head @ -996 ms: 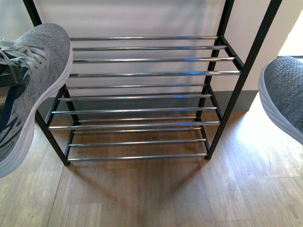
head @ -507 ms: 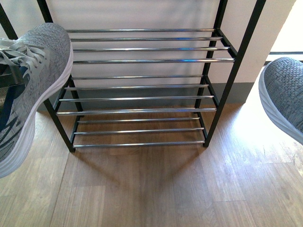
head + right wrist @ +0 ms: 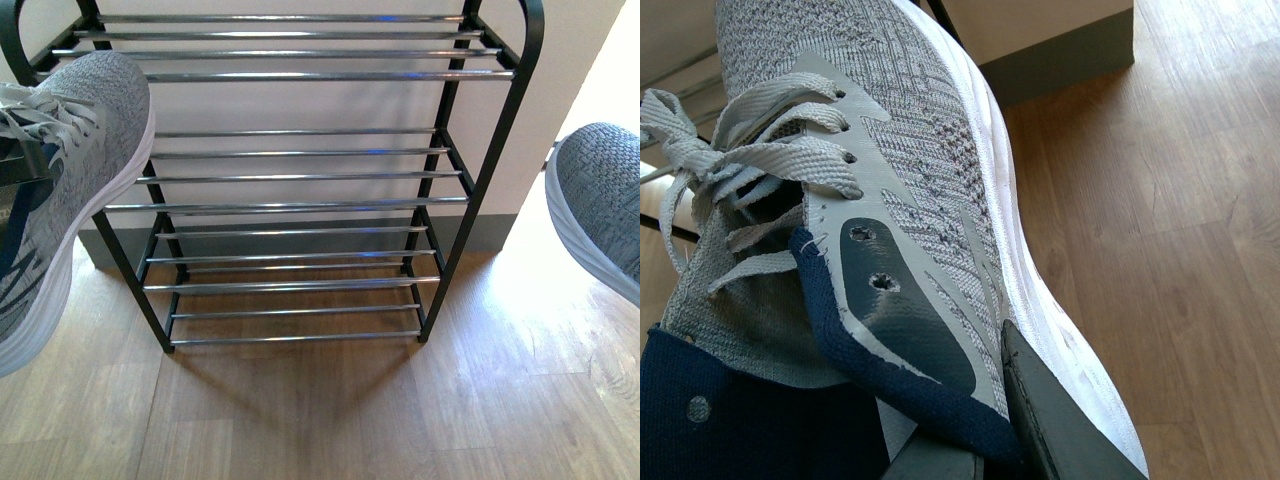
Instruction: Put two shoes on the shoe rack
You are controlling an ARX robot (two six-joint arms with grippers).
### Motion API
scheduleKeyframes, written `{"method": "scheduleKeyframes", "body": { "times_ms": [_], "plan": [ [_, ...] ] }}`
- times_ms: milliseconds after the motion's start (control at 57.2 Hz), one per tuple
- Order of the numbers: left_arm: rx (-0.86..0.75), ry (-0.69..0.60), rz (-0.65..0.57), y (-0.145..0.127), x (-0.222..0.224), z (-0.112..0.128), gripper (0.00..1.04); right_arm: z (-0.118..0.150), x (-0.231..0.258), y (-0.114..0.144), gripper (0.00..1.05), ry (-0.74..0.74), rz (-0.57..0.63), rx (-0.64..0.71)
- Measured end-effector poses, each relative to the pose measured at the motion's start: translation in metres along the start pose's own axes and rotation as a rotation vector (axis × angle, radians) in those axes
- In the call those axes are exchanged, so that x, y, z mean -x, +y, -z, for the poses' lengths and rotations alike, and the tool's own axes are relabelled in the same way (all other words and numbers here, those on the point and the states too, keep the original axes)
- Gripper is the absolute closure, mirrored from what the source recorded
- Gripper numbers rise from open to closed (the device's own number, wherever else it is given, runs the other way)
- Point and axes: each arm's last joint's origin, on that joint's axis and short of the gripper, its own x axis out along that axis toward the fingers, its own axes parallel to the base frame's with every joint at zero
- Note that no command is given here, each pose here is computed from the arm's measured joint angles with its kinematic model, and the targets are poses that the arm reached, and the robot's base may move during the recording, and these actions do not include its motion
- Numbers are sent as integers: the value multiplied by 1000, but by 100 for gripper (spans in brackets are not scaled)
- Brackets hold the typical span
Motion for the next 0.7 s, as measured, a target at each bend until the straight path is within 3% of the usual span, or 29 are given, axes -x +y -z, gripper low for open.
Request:
{"method": "scheduleKeyframes", "body": {
  "times_ms": [489, 611, 699],
  "plan": [
    [0, -2, -2, 0, 0, 0, 103, 0, 0, 0, 104, -2, -4, 1],
    [0, -1, -1, 0, 0, 0, 103, -2, 0, 5, 104, -209, -98, 152],
    [0, 0, 0, 0, 0, 0, 103, -18, 2, 15, 104, -240, -111, 179]
  ]
}}
